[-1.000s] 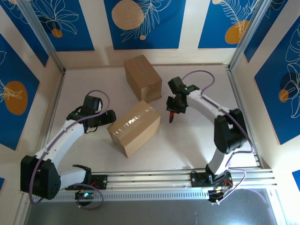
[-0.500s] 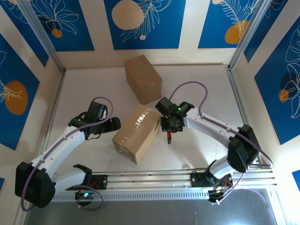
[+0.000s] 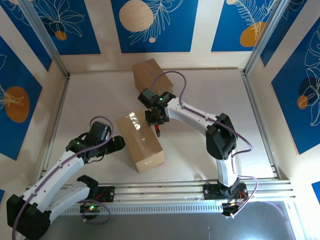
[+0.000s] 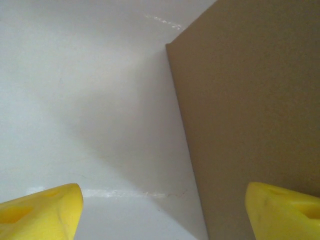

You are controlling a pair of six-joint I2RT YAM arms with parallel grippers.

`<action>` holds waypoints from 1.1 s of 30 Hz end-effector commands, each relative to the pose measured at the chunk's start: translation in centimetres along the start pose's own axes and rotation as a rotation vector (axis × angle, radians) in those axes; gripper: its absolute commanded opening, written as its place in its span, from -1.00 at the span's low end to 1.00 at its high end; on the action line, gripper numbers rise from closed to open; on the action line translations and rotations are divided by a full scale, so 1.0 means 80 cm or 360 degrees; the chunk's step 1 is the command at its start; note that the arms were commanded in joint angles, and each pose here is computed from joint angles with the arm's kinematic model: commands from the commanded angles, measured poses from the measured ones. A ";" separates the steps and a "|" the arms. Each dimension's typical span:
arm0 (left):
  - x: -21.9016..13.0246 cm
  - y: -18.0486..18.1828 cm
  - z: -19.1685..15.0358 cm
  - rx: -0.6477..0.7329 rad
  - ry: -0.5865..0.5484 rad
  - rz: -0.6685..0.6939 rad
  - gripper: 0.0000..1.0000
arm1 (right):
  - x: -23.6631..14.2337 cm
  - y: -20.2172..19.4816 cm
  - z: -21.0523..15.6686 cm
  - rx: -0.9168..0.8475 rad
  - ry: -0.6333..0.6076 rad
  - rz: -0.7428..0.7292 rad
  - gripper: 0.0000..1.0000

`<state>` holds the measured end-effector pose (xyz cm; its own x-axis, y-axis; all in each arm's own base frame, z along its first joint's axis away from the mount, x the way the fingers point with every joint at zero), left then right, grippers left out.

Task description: Unpack the express box

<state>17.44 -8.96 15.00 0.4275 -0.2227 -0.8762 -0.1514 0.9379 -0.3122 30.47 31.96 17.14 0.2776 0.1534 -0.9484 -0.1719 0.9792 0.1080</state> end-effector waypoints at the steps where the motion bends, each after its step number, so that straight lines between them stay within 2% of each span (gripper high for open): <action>1: 0.015 -0.013 -0.018 0.0000 0.0112 -0.0083 0.69 | -0.005 0.057 0.011 -0.0161 0.0020 0.0274 -1.00; 5: 0.018 -0.018 -0.014 -0.0003 0.0090 -0.0063 0.69 | -0.012 0.052 0.038 -0.0188 -0.0040 0.0208 -1.00; 9: 0.004 -0.011 -0.006 0.0000 0.0031 0.0029 0.71 | -0.043 0.029 0.050 -0.0174 -0.0144 0.0114 -1.00; 17: -0.039 -0.004 0.013 0.0090 -0.0041 0.0209 0.79 | -0.120 -0.060 0.037 -0.0032 -0.0329 -0.0154 -1.00; 22: -0.078 -0.008 0.047 0.0166 -0.0171 0.0319 0.83 | -0.158 -0.128 -0.015 0.0099 -0.0350 -0.0301 -1.00; 26: -0.109 -0.013 0.100 0.0239 -0.0292 0.0459 0.86 | -0.158 -0.156 -0.093 0.0172 -0.0221 -0.0290 -1.00; 30: -0.098 -0.021 0.160 0.0251 -0.0338 0.0488 0.86 | -0.134 -0.157 -0.166 0.0260 -0.0068 -0.0261 -1.00; 33: -0.073 -0.020 0.195 0.0238 -0.0335 0.0529 0.86 | -0.114 -0.138 -0.196 0.0296 -0.0021 -0.0222 -1.00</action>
<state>26.66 -5.54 26.98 0.5599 0.1032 -0.8221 -0.2150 0.9763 -0.0238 16.58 16.63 21.20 0.3373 -0.0127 -0.9413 -0.0510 0.9982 -0.0317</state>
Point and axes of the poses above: each hand's point on the last joint's axis, 136 mm out from that joint toward the fingers, its own x axis out along the fingers, its own y axis along the line the jaws close on, z = x × y, the point moved 5 cm from there along -x, back along the fingers, and after that the axes turned 3 degrees about x, right-handed, at the moved point
